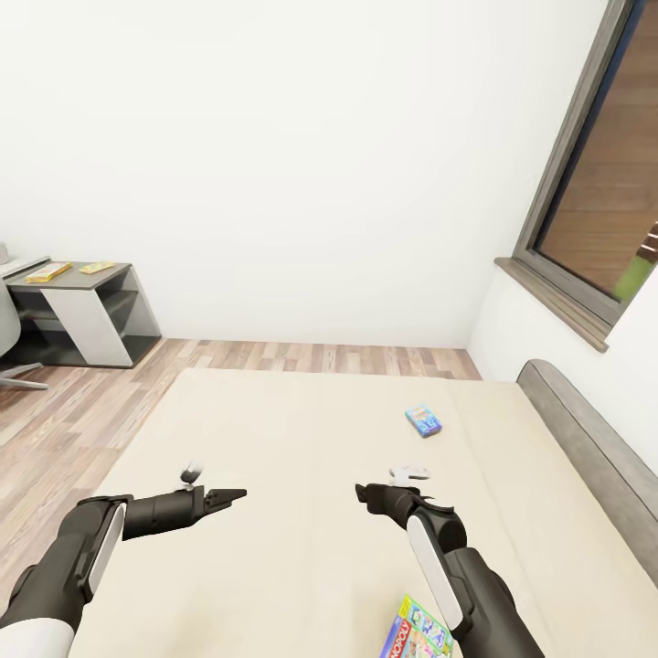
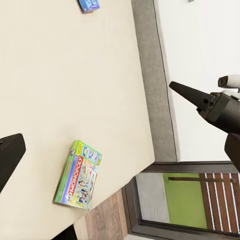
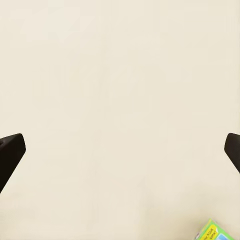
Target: Put all the toys in the child's room - the three board games (two on the bed and one on the table), the two jigsaw puzzles on the table, and the tennis ball on the table - inside the toy box on the table in the child's room.
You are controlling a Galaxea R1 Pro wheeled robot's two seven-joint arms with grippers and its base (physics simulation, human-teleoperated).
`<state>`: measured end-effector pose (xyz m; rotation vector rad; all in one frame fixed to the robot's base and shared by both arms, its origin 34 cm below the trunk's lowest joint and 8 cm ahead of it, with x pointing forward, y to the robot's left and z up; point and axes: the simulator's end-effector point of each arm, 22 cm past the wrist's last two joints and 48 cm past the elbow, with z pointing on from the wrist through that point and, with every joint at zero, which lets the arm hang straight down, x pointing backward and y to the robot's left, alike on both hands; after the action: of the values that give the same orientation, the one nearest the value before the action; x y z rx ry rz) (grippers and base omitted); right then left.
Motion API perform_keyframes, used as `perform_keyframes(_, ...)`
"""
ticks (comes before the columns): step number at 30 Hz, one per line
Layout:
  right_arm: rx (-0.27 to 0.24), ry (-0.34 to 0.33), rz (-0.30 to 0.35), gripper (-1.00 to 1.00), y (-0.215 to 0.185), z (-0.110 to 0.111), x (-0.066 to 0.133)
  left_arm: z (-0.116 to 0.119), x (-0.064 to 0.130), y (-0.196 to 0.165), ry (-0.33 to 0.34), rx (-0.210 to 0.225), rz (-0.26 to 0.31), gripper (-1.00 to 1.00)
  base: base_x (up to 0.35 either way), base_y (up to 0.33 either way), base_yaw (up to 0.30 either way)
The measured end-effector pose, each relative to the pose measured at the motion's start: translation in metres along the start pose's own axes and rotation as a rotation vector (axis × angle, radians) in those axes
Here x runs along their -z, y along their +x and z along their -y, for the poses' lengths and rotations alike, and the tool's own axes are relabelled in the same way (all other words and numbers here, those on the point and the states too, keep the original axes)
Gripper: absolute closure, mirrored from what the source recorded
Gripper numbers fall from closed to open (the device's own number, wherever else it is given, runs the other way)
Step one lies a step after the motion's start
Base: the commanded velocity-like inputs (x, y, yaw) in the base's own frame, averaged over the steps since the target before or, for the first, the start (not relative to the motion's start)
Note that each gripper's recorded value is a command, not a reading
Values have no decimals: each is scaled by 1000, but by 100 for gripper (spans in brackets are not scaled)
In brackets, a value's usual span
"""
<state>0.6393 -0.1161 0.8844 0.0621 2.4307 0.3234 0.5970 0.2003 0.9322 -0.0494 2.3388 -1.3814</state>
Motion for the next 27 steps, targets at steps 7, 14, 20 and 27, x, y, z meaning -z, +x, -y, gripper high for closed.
perform_keyframes(7, 0, 0, 0, -100, 0, 0, 0, 0, 0, 0, 0, 0, 0, -100, 0, 1, 0)
perform_keyframes(14, -1, 0, -1, -100, 0, 0, 0, 0, 0, 0, 0, 0, 0, -100, 0, 0, 0)
perform_keyframes(20, -3, -2, -1, -100, 0, 0, 0, 0, 0, 0, 0, 0, 0, -100, 0, 0, 0)
perform_keyframes(27, -1, -3, 1, -100, 0, -1, 0, 0, 0, 0, 0, 0, 0, -100, 0, 0, 0)
